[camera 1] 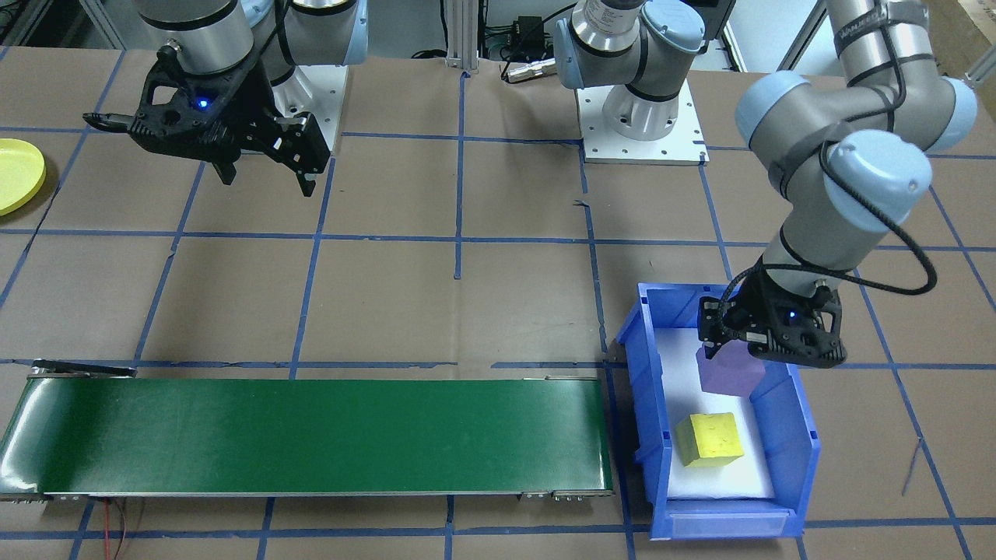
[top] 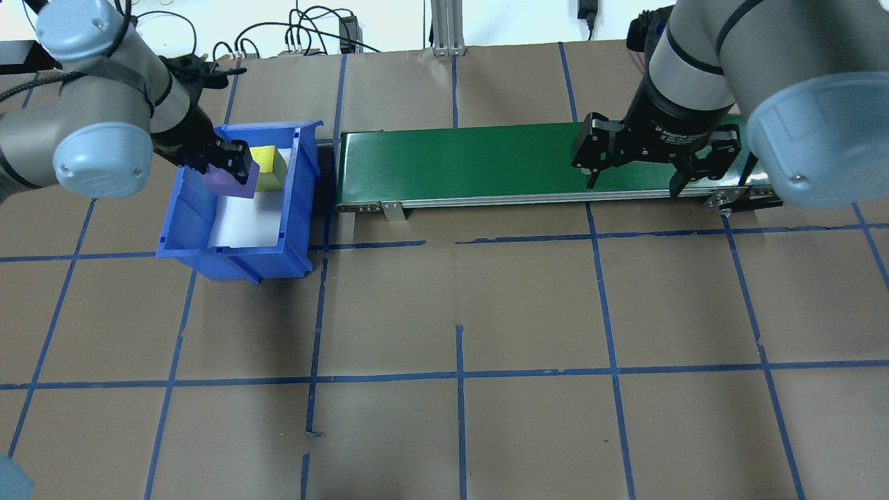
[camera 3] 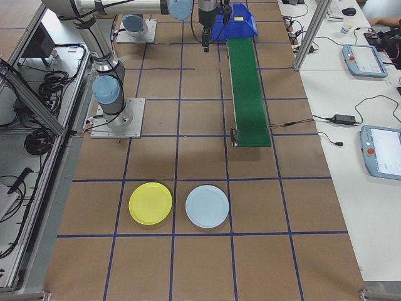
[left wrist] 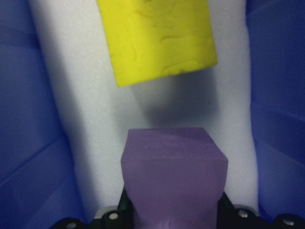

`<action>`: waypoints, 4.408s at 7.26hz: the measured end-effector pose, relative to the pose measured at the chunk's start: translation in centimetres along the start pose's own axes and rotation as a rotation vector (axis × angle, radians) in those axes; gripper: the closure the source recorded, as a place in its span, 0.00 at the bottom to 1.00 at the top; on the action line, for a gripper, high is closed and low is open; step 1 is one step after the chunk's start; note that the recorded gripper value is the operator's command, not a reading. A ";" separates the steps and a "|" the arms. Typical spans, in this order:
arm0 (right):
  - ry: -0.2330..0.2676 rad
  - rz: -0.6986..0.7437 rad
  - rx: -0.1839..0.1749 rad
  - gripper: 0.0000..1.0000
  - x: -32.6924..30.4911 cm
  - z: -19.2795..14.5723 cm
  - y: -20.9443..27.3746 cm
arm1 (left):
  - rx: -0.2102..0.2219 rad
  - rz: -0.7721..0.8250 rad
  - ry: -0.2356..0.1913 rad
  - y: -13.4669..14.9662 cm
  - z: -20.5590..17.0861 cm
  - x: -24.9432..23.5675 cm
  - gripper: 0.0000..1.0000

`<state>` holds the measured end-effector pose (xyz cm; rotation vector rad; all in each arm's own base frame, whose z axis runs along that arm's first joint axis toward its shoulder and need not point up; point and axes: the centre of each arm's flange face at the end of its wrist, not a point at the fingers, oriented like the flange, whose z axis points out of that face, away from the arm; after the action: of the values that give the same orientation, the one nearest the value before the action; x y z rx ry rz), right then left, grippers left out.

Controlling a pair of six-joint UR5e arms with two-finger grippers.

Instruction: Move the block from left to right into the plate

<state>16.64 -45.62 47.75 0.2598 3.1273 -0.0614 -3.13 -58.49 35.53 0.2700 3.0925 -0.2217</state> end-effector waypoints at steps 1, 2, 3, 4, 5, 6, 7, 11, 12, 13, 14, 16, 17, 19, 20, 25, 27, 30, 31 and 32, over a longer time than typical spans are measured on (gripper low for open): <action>0.000 0.001 0.000 0.00 0.1 0.0 0.0 | 0.071 0.023 -0.019 -0.1 -4.3 1.6 0.67; 0.001 0.003 0.000 0.00 0.1 0.0 -0.1 | 0.124 0.035 -0.023 -0.5 -7.1 3.4 0.67; 0.001 0.002 0.000 0.00 0.1 0.0 -0.1 | 0.159 0.021 0.001 -1.0 -8.5 5.4 0.67; 0.001 0.002 0.000 0.00 0.1 0.0 -0.1 | 0.163 -0.002 0.036 -1.5 -8.1 7.1 0.67; 0.002 0.003 -0.001 0.00 0.1 0.0 -0.1 | 0.153 -0.017 0.060 -2.1 -6.5 9.3 0.67; 0.002 0.002 -0.002 0.00 0.2 0.0 -0.1 | 0.157 -0.036 0.078 -3.3 -3.8 12.5 0.67; 0.003 0.002 -0.002 0.00 0.2 0.0 -0.1 | 0.177 -0.057 0.092 -4.7 -0.4 15.4 0.67; 0.006 0.000 -0.001 0.00 0.3 0.0 -0.2 | 0.192 -0.081 0.102 -6.2 5.0 18.3 0.00; 0.010 -0.006 0.001 0.00 0.3 -0.1 -0.1 | 0.187 -0.084 0.101 -6.3 5.4 18.4 0.00; 0.016 -0.011 -0.001 0.00 0.2 -0.1 -0.1 | 0.189 -0.085 0.100 -6.2 5.1 18.3 0.00; 0.019 -0.013 -0.004 0.00 0.2 0.1 -0.1 | 0.190 -0.087 0.095 -5.9 4.0 18.0 0.00; 0.025 -0.013 -0.024 0.00 0.1 1.1 -0.8 | 0.169 -0.118 0.063 -5.1 0.3 15.2 0.00; 0.037 -0.012 -0.044 0.00 0.2 1.8 -1.1 | 0.150 -0.142 0.045 -4.6 -1.5 11.9 0.00; 0.101 -0.007 -0.037 0.00 0.8 2.7 -1.6 | 0.104 -0.146 0.013 -3.6 -1.7 3.4 0.00; 0.120 -0.004 -0.021 0.00 0.9 3.3 -1.7 | 0.083 -0.149 0.006 -3.2 -0.7 0.7 0.00; 0.091 0.034 0.068 0.00 4.5 7.4 -6.8 | 0.021 -0.169 0.024 -4.7 6.1 -1.8 0.00; -0.041 0.026 0.039 0.00 9.9 8.9 -11.9 | 0.016 -0.171 0.025 -5.2 8.0 -2.0 0.00; -0.223 0.013 -0.009 0.00 16.2 14.3 -19.1 | 0.015 -0.172 0.031 -5.7 10.9 -2.2 0.00; -0.269 -0.001 -0.027 0.00 16.6 16.3 -20.3 | 0.013 -0.172 0.032 -5.8 11.8 -2.3 0.00; -0.291 -0.039 -0.038 0.00 16.8 17.8 -21.0 | 0.012 -0.171 0.031 -5.9 12.7 -2.3 0.08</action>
<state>-3.40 -64.21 30.71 0.1718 2.8412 -0.0363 -1.66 -66.49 23.85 0.0084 3.1472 -0.2422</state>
